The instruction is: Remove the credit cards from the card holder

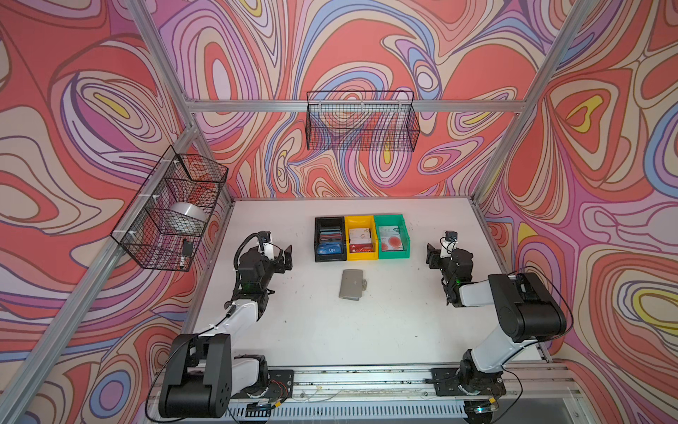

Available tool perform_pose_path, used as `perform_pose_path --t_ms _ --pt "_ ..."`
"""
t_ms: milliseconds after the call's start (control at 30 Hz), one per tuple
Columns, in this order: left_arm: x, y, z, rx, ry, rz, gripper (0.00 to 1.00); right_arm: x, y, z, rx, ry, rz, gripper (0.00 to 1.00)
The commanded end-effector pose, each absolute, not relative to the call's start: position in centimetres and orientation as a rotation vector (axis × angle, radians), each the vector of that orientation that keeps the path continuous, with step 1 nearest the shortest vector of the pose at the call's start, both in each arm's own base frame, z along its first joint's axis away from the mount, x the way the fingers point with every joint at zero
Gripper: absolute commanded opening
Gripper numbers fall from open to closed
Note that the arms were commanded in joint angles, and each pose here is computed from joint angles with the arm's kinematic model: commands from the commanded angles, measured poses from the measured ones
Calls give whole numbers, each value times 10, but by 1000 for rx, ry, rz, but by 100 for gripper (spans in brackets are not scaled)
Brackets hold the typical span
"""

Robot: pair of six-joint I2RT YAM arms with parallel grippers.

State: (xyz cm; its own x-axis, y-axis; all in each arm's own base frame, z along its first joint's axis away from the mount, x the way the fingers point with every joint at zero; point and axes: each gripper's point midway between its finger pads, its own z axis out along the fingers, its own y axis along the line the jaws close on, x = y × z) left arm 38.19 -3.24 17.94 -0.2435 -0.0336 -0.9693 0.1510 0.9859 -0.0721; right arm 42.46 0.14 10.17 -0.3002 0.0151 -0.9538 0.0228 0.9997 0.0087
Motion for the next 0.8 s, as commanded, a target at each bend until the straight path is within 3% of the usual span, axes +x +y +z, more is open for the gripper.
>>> perform_pose_path --t_ms 0,200,367,533,767 --pt "373 -67 172 116 1883 -341 74 430 9 131 -23 1905 9 58" --pt "360 -131 138 131 2021 -516 50 425 83 163 -208 2037 192 27" --pt "348 -171 98 152 2131 -544 22 400 164 141 -390 2146 352 16" --pt "348 -205 84 157 2187 -660 13 390 205 108 -382 2238 548 0" --pt "343 -223 61 126 2248 -735 0 387 238 69 -457 2354 603 0"
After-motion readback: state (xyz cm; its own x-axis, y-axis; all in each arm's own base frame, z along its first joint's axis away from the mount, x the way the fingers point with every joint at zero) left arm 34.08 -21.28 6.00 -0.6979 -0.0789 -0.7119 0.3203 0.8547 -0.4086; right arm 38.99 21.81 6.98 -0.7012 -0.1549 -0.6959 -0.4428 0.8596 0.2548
